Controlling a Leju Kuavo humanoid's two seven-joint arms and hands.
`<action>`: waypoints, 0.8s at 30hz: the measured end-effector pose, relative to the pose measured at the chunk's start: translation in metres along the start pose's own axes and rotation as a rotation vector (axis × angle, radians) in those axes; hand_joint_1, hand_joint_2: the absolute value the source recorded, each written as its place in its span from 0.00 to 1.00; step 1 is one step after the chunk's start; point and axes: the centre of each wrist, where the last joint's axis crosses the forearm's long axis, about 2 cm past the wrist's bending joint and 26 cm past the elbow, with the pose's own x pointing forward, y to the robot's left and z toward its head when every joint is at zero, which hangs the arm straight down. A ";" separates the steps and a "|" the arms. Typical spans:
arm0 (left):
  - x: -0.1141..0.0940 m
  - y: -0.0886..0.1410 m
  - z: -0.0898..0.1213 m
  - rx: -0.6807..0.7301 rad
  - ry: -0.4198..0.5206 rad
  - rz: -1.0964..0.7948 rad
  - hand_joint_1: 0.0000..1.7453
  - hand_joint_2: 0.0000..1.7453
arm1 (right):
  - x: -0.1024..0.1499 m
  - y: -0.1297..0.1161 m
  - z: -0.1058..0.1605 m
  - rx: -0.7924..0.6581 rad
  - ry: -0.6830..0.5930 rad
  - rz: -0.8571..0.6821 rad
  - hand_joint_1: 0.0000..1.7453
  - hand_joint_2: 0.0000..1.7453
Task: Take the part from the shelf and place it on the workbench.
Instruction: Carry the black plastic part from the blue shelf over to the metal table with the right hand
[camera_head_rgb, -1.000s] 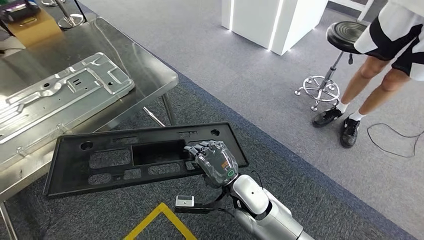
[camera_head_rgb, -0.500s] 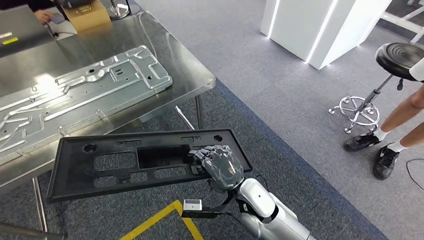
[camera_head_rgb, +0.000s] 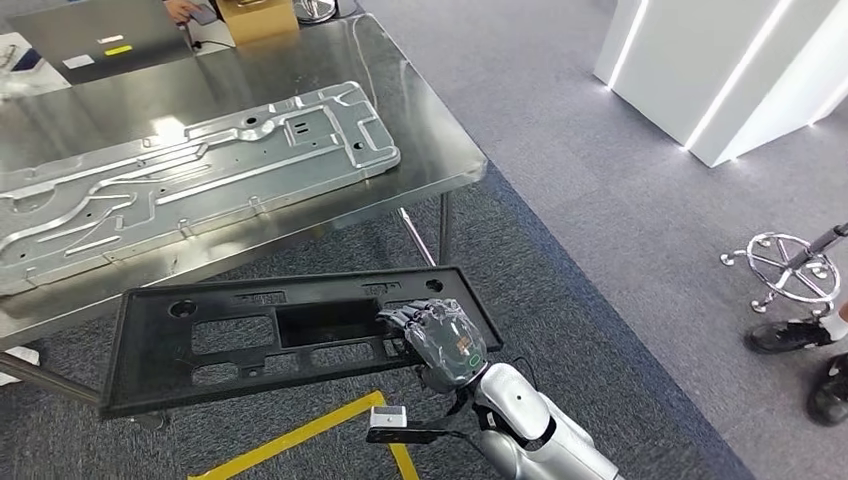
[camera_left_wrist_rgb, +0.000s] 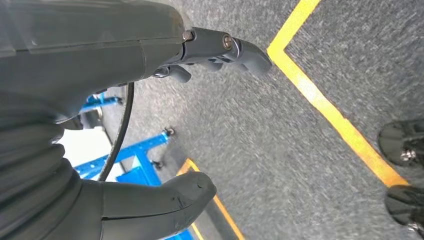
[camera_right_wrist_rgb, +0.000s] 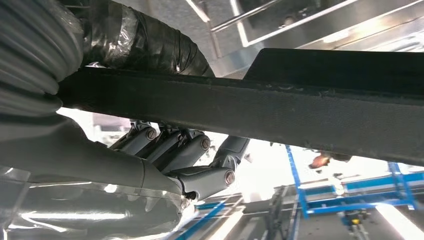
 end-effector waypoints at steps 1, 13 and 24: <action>0.000 0.000 0.000 0.000 -0.001 0.000 0.00 1.00 | 0.000 0.000 0.000 -0.001 0.000 -0.001 1.00 1.00; 0.001 0.001 0.000 0.003 0.002 -0.006 0.00 1.00 | 0.000 0.002 0.003 0.008 0.011 -0.005 1.00 1.00; -0.003 0.000 0.000 -0.009 0.020 -0.019 0.00 1.00 | -0.015 -0.001 0.019 0.104 0.082 0.099 1.00 1.00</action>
